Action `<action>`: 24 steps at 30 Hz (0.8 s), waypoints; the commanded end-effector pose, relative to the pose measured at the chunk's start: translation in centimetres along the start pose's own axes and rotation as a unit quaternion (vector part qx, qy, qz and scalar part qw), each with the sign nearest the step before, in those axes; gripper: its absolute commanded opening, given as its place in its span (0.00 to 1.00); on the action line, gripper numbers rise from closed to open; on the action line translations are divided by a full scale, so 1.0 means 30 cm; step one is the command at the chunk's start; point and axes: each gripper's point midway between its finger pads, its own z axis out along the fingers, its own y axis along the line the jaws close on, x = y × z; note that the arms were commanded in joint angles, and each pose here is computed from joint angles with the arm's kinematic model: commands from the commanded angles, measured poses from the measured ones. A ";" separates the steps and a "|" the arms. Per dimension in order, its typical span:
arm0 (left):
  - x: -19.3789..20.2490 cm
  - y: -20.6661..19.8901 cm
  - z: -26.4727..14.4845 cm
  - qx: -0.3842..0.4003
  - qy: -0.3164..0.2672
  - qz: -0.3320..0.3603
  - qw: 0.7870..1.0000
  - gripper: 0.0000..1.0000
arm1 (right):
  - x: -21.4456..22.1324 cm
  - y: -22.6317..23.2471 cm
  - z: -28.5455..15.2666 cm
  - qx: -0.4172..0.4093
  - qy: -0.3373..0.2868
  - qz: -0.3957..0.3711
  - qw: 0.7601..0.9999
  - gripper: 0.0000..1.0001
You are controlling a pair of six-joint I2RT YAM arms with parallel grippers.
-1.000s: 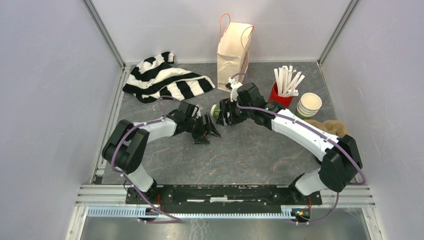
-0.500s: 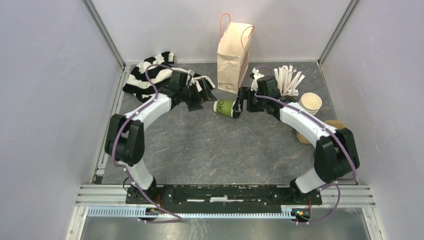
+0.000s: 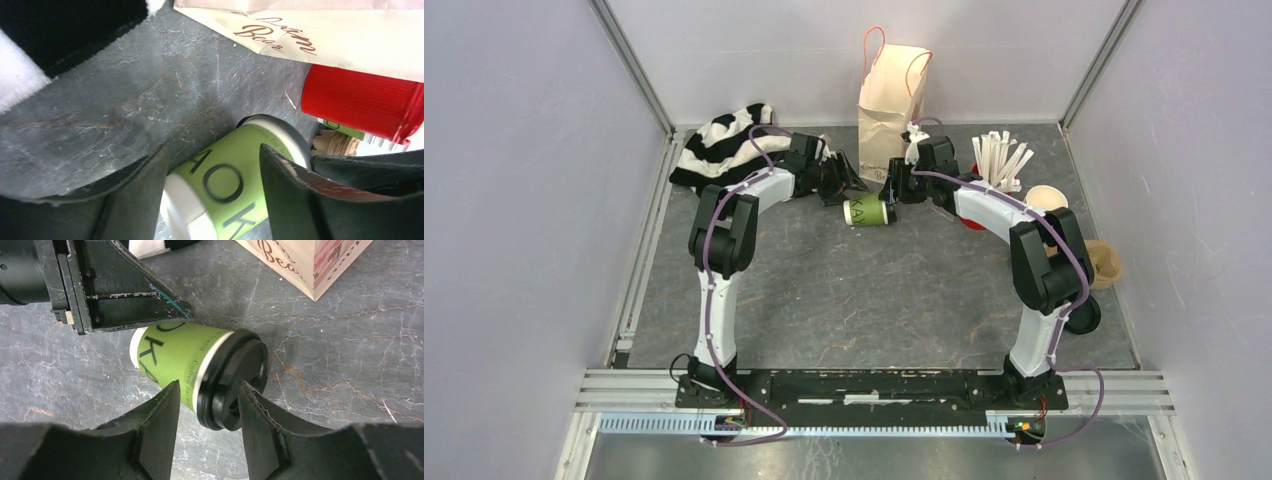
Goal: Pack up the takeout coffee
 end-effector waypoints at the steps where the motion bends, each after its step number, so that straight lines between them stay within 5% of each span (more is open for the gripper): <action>1: -0.034 -0.114 -0.027 0.050 0.000 -0.005 0.999 0.69 | -0.070 0.031 -0.019 -0.013 -0.030 -0.013 0.999 0.51; 12: 0.244 -0.141 -0.152 0.051 0.063 -0.045 0.996 0.68 | 0.095 0.068 -0.145 -0.038 0.033 0.008 0.999 0.59; 24: 0.493 -0.177 -0.328 0.029 0.132 0.006 0.991 0.93 | 0.319 0.075 -0.344 -0.028 0.136 0.049 0.989 0.86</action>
